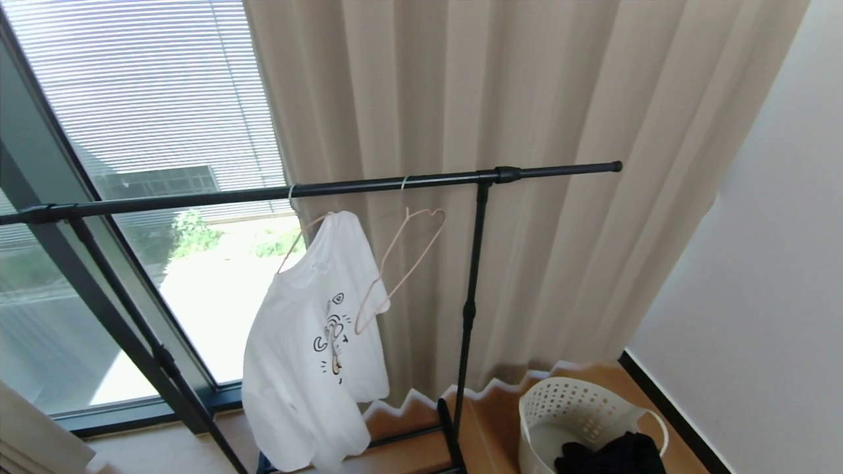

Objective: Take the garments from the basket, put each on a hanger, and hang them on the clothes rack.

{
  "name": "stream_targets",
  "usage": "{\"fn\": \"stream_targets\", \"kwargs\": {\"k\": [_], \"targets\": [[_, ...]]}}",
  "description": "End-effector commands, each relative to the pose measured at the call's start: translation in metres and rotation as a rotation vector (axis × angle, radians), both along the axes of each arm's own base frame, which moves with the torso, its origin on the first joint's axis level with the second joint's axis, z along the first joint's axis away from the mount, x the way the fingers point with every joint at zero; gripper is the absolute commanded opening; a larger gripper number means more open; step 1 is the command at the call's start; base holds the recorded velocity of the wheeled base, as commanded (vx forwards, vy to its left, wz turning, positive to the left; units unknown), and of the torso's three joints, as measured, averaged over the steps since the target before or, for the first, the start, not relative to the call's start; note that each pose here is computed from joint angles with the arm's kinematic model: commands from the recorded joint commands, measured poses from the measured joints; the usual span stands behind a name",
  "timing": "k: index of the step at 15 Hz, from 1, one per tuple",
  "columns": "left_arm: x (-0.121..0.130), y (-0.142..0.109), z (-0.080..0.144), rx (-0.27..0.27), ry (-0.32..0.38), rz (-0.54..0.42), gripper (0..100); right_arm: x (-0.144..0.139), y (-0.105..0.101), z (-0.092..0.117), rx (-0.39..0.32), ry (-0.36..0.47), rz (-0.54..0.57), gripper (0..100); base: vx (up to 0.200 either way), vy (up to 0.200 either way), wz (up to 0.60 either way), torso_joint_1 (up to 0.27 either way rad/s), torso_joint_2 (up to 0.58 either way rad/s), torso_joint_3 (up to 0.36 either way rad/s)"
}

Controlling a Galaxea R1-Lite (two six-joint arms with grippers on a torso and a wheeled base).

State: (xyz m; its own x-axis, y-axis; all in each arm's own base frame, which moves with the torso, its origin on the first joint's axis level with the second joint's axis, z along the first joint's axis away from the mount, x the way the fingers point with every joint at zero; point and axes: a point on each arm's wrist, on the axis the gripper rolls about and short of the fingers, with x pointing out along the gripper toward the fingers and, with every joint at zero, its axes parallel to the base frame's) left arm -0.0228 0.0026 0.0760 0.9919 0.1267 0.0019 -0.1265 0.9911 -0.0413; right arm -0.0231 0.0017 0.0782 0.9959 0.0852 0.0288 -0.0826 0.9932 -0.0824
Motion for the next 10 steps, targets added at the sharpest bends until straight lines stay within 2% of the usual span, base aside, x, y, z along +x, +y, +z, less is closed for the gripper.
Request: {"fn": "stream_targets", "kwargs": {"k": [1, 7, 10], "targets": [[0.0002, 0.0000, 0.0001, 0.000, 0.002, 0.002, 100, 0.0001, 0.0000, 0.0001, -0.001, 0.001, 0.002, 100, 0.000, 0.000, -0.60, 0.002, 0.00, 0.002], [0.0002, 0.0000, 0.0001, 0.000, 0.002, 0.002, 100, 0.0001, -0.0001, 0.0001, 0.002, 0.001, -0.001, 100, 0.000, 0.000, 0.00, 0.000, 0.00, 0.000], [0.0002, 0.0000, 0.0001, 0.000, 0.002, 0.000, 100, 0.0001, -0.0001, 0.0001, 0.002, 0.001, -0.001, 100, 0.000, 0.000, 0.00, -0.128, 0.27, 0.144]]}}
